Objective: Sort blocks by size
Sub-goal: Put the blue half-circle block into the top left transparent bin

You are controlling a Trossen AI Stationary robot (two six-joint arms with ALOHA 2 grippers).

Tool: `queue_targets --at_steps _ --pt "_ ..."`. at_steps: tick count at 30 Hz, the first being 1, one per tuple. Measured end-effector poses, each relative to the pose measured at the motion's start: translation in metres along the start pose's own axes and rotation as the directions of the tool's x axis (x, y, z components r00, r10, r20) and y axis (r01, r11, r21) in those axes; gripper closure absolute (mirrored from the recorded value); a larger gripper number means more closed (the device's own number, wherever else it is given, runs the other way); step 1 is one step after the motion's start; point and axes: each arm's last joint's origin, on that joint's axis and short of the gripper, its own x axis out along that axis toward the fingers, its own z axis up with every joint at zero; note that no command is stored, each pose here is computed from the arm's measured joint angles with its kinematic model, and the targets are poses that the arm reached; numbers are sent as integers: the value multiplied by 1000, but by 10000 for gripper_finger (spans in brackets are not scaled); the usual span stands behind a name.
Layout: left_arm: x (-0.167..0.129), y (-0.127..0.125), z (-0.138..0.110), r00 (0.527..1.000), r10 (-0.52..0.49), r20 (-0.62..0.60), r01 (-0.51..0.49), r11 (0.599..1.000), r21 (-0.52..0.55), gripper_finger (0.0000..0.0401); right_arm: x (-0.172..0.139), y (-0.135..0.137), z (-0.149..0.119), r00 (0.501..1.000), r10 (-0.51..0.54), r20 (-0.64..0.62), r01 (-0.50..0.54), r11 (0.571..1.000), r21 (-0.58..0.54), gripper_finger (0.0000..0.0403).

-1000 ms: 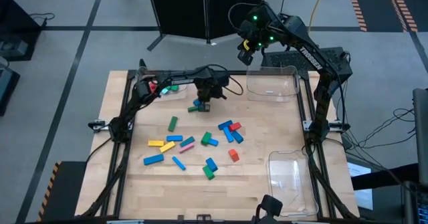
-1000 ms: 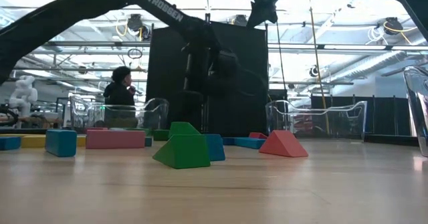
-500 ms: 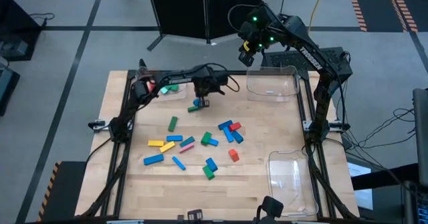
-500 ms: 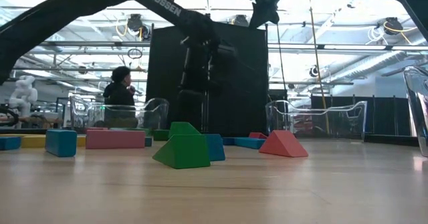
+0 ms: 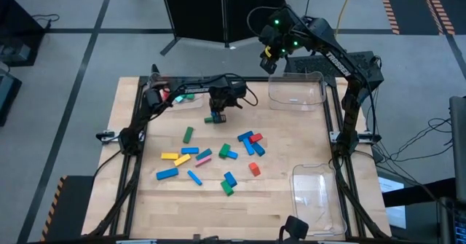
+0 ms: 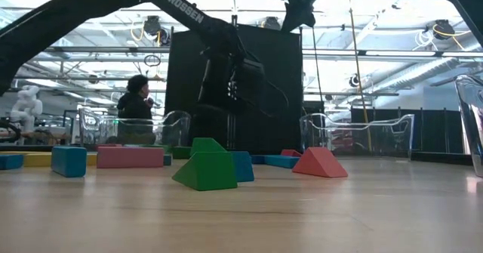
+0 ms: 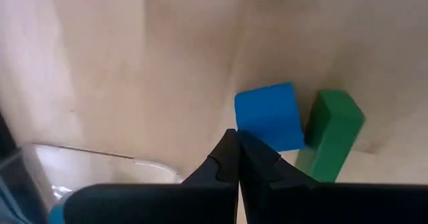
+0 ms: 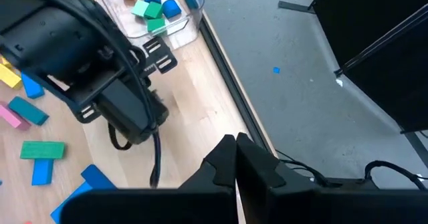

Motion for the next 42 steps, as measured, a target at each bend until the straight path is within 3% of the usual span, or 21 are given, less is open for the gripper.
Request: queue_targets --at_steps 4,8,12,16,21,26,31,42 --pt "-4 -18 7 996 -71 57 68 997 46 401 0 4 -2 1000 11 -29 -11 1000 -1 403" --pt "-11 -52 18 974 -178 140 157 977 144 401 1 8 -5 998 24 -62 -25 1000 -8 403" --pt "-16 -85 24 962 -203 182 160 961 226 401 1 12 -5 997 32 -72 -33 999 -13 403" --pt "-23 -103 23 962 -190 198 143 962 231 401 1 17 -7 994 44 -103 -46 999 -19 403" --pt "-50 -97 13 948 -174 265 127 974 187 401 -1 25 -10 989 61 -131 -64 998 -23 403" --pt "-77 -82 -3 945 -77 317 45 993 106 401 -12 37 -11 989 77 -127 -82 996 -39 403" --pt "-101 -69 -33 922 -51 385 36 998 46 401 -28 50 -12 992 93 -90 -99 993 -66 403" --pt "-102 -64 -112 854 -2 520 60 994 -94 401 -25 76 -12 987 132 -90 -141 985 -101 403"
